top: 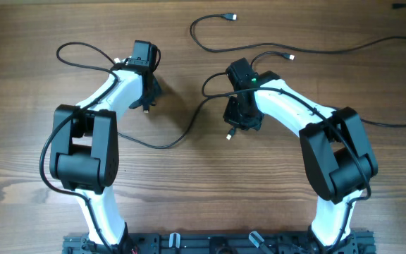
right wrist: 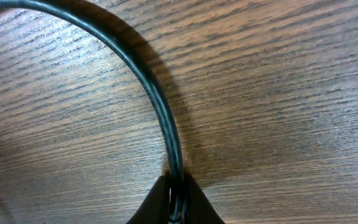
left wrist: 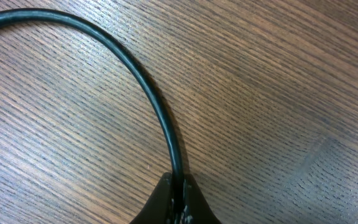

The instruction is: Untangle cables

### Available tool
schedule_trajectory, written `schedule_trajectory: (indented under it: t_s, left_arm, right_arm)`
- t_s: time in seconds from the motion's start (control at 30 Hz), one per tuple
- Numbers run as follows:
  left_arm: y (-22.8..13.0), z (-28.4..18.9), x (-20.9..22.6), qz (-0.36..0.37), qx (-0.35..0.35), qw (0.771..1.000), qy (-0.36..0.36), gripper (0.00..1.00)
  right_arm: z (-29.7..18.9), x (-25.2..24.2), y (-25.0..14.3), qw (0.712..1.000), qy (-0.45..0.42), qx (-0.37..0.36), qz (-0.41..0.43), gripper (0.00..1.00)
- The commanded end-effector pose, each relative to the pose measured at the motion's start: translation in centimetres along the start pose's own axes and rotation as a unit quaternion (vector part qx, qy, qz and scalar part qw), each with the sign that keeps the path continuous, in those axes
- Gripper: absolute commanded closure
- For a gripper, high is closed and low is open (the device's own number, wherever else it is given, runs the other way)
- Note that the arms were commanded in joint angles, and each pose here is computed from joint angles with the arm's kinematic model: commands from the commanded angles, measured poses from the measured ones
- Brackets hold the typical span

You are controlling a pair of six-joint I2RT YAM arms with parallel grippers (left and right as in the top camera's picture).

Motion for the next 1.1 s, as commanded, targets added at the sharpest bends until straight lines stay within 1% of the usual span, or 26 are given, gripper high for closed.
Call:
schedule_trajectory:
  t_s: [0.0, 0.03, 0.1, 0.2, 0.33, 0.53, 0.7, 0.8, 0.93, 1.03, 1.07]
  left_arm:
    - [-0.3, 0.7, 0.1, 0.003, 0.005, 1.0, 0.011, 0.96]
    - [-0.4, 0.7, 0.1, 0.004, 0.005, 1.0, 0.011, 0.96]
    - [-0.5, 0.7, 0.2, 0.003, 0.009, 1.0, 0.014, 0.96]
    - [-0.6, 0.5, 0.3, -0.018, 0.014, 1.0, 0.016, 0.96]
    - [0.0, -0.8, 0.8, -0.078, 0.006, 0.997, 0.01, 0.96]
    - [2.4, -5.6, 2.8, -0.165, -0.042, 0.985, -0.021, 0.96]
    - [3.7, -8.9, 5.1, -0.258, -0.067, 0.963, -0.038, 0.96]
    - [3.9, -10.1, 6.7, -0.307, -0.067, 0.949, -0.034, 0.96]
    - [3.4, -10.6, 8.5, -0.387, -0.04, 0.921, -0.02, 0.96]
    - [3.1, -10.5, 8.5, -0.414, -0.006, 0.909, -0.042, 0.96]
    - [3.0, -10.5, 8.2, -0.428, 0.014, 0.902, -0.058, 0.96]
  right_arm:
    - [0.8, -0.5, -0.2, 1.0, -0.018, 0.002, -0.007, 0.9]
    - [0.8, -0.5, -0.2, 1.0, -0.018, 0.002, -0.008, 0.91]
    - [0.8, -0.5, -0.2, 1.0, -0.018, 0.003, -0.019, 0.96]
    - [0.7, -0.8, -0.2, 1.0, -0.023, 0.006, -0.015, 0.96]
    - [-0.1, -2.1, 0.7, 1.0, -0.028, 0.008, 0.007, 0.96]
    - [-4.1, -4.6, 2.9, 0.999, -0.007, -0.018, 0.029, 0.96]
    - [-8.3, -6.8, 4.0, 0.997, 0.015, -0.058, 0.051, 0.96]
    - [-10.6, -8.5, 4.2, 0.994, 0.011, -0.081, 0.074, 0.96]
    - [-13.1, -11.8, 4.4, 0.987, -0.025, -0.109, 0.116, 0.96]
    - [-14.1, -14.0, 4.6, 0.983, -0.042, -0.114, 0.14, 0.96]
    - [-14.4, -14.9, 4.8, 0.982, -0.045, -0.112, 0.145, 0.96]
Point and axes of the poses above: each gripper's point midway between its finger pads, its own z axis out along the fingers, its own x axis along the line the jaws close on, y = z × x, the point moved 9 cm from there along -z, back along the fingers, and after that the axes turned 4 degrees about z, right-handed, at the moved point
